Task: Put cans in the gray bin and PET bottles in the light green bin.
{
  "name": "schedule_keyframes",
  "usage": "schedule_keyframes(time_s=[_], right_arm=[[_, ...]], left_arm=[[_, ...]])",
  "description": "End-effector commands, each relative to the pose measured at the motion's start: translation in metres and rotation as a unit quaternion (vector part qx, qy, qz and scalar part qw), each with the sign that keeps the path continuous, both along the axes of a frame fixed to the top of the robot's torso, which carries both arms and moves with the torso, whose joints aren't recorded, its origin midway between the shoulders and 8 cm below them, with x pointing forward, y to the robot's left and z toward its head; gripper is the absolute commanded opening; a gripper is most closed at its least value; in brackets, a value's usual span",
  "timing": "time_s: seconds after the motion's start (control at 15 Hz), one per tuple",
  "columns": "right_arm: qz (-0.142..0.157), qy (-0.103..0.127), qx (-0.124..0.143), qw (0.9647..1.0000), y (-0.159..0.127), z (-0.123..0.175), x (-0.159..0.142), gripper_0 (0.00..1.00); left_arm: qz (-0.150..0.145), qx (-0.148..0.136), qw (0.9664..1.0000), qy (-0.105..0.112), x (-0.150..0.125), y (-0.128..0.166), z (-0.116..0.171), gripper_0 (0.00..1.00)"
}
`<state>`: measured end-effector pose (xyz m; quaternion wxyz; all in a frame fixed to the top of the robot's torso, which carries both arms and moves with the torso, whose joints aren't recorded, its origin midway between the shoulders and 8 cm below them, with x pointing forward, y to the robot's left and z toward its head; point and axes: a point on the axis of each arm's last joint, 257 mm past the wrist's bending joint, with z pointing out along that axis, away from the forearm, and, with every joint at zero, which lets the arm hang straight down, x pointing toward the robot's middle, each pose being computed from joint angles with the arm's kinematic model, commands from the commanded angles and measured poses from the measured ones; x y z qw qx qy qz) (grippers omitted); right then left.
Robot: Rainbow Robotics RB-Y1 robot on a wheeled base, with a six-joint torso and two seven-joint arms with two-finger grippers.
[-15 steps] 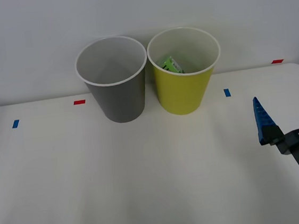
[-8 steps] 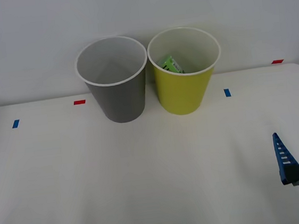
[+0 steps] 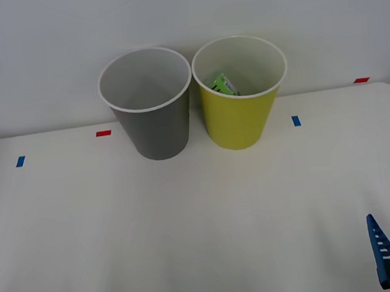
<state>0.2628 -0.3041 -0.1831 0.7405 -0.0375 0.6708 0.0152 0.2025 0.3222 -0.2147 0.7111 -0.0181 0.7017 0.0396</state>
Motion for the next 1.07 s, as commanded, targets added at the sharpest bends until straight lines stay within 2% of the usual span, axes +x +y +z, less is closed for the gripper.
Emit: schedule_keyframes(time_s=[0.07,1.07], right_arm=[[-0.003,0.003,-0.001,1.0000,-0.0012,-0.0015,-0.0118,1.00],[-0.002,0.003,-0.004,1.0000,-0.0008,-0.0019,-0.0130,1.00]], left_arm=[[0.000,0.000,1.0000,0.000,0.0000,0.0000,0.0000,1.00],[0.000,0.000,1.0000,0.000,0.0000,0.0000,0.0000,1.00]])
